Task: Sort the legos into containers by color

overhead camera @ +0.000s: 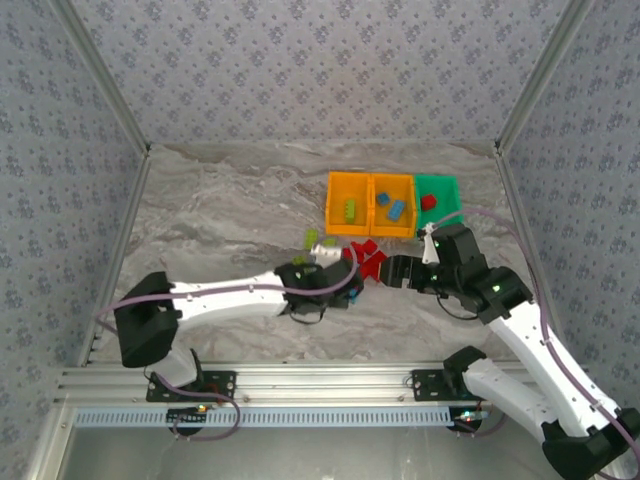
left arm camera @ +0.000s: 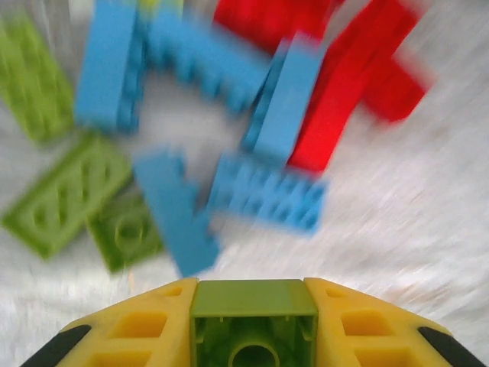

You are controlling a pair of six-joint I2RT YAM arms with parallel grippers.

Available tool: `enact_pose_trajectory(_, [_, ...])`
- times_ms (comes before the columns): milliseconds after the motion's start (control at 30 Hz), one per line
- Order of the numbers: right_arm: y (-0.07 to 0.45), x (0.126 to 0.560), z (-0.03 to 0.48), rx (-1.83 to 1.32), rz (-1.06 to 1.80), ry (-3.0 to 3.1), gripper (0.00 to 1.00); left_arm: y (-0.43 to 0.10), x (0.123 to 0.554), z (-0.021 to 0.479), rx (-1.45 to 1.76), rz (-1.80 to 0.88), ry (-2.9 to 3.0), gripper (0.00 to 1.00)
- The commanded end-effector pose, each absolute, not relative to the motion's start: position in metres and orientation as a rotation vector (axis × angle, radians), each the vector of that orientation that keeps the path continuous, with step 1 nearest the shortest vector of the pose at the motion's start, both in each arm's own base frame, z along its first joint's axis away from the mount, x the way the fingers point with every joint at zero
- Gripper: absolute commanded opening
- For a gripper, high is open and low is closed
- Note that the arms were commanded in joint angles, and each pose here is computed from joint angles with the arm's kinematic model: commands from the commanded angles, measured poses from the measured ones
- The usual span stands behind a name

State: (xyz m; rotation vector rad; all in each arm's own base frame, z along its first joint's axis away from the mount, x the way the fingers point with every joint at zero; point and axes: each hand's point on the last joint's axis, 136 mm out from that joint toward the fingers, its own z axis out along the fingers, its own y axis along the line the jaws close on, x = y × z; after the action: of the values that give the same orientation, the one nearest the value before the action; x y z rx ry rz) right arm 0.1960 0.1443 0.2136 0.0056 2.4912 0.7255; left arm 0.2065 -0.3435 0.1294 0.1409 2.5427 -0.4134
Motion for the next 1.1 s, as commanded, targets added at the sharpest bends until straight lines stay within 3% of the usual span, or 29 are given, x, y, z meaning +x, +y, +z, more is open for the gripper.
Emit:
enact_pose_trajectory(0, [0.144, 0.206, 0.246, 0.046, 0.757, 2.374, 0.89, -0.335, 0.268, 0.184, 0.176, -0.355, 2.370, 0.24])
enact_pose_trajectory(200, [0.141, 0.211, 0.245, 0.070, 0.729, 2.358, 0.90, -0.358, 0.363, 0.203, 0.164, -0.381, 2.306, 0.24])
enact_pose_trajectory(433, [0.135, 0.209, 0.236, 0.116, 0.700, 2.379, 0.90, -0.399, 0.439, 0.168, 0.189, -0.385, 2.351, 0.26])
enact_pose_trajectory(500, [0.134, 0.207, 0.236, 0.114, 0.699, 2.379, 0.90, -0.403, 0.455, 0.162, 0.152, -0.407, 2.363, 0.28])
enact_pose_trajectory(567, [0.133, 0.205, 0.236, 0.116, 0.699, 2.381, 0.90, -0.404, 0.465, 0.152, 0.120, -0.420, 2.382, 0.38])
enact_pose_trajectory(833, [0.128, 0.203, 0.224, 0.138, 0.674, 2.400, 0.90, -0.400, 0.459, 0.192, 0.141, -0.455, 2.332, 0.49])
enact_pose_trajectory(1067, [0.133, 0.207, 0.202, 0.148, 0.655, 2.441, 0.89, -0.349, 0.387, 0.260, 0.183, -0.529, 2.202, 0.48])
